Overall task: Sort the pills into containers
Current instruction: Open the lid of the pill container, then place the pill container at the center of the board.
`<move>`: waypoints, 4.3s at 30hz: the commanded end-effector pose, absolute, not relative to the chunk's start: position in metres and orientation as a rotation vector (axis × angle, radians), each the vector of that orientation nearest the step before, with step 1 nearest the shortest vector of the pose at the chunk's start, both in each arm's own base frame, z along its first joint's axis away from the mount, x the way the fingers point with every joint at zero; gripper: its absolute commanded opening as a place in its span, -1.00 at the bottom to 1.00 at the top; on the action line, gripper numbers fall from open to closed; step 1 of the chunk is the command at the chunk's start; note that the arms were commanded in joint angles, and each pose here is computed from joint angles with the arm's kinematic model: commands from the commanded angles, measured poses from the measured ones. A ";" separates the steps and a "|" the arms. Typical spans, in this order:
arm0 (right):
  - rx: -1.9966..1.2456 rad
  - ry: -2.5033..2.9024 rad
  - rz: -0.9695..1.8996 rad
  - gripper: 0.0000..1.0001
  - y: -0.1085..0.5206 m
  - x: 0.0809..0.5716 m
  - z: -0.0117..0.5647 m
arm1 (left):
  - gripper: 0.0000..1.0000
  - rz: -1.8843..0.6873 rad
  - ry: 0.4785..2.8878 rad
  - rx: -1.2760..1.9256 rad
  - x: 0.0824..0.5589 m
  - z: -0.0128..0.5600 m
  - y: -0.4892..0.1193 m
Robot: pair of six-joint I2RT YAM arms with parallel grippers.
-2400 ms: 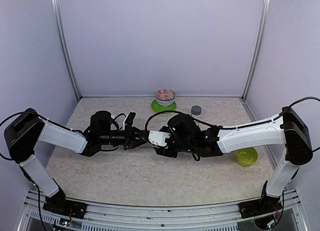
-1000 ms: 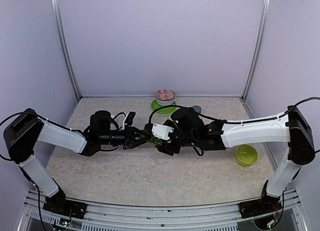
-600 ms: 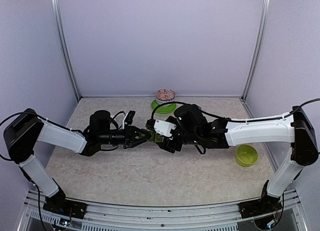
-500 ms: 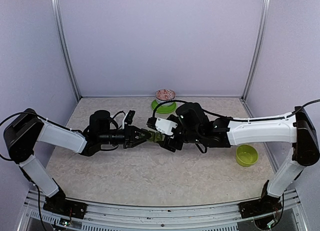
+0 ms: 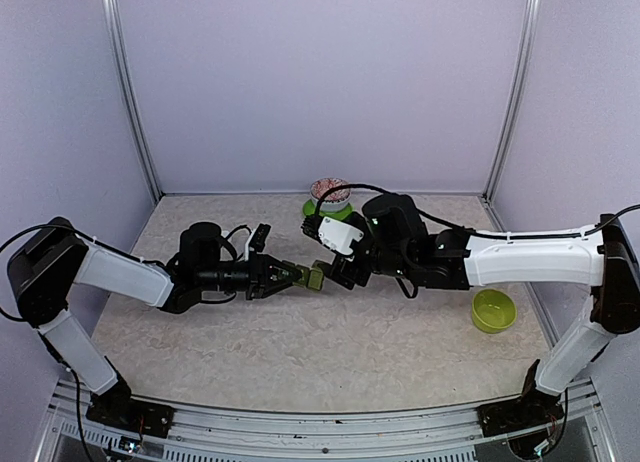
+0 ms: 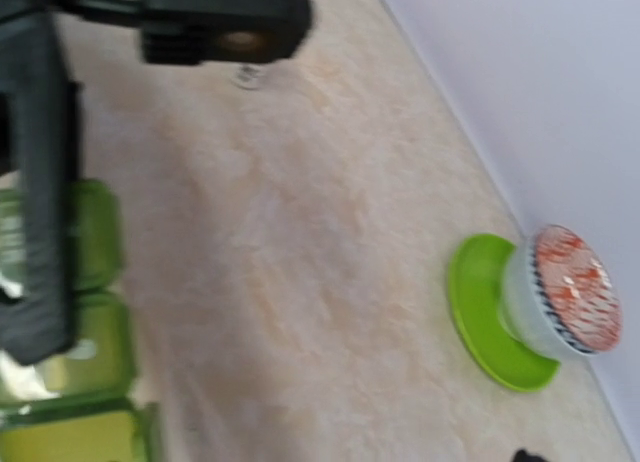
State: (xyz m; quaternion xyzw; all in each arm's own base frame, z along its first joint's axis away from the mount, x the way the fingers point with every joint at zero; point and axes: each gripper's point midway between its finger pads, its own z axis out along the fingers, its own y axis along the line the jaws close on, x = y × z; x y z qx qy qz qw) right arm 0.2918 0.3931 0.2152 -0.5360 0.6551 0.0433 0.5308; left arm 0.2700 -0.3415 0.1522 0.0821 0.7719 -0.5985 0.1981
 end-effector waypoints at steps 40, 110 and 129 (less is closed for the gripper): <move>-1.363 1.698 0.113 0.65 0.394 0.315 0.172 | -0.51 -1.697 2.103 0.434 0.254 0.170 -0.359; -0.875 1.725 -0.019 1.00 0.322 0.352 0.249 | -0.35 -1.470 2.463 0.275 0.289 0.039 -0.392; -0.872 1.729 -0.004 1.00 0.322 0.352 0.249 | 0.07 -1.349 2.470 0.230 0.311 0.044 -0.369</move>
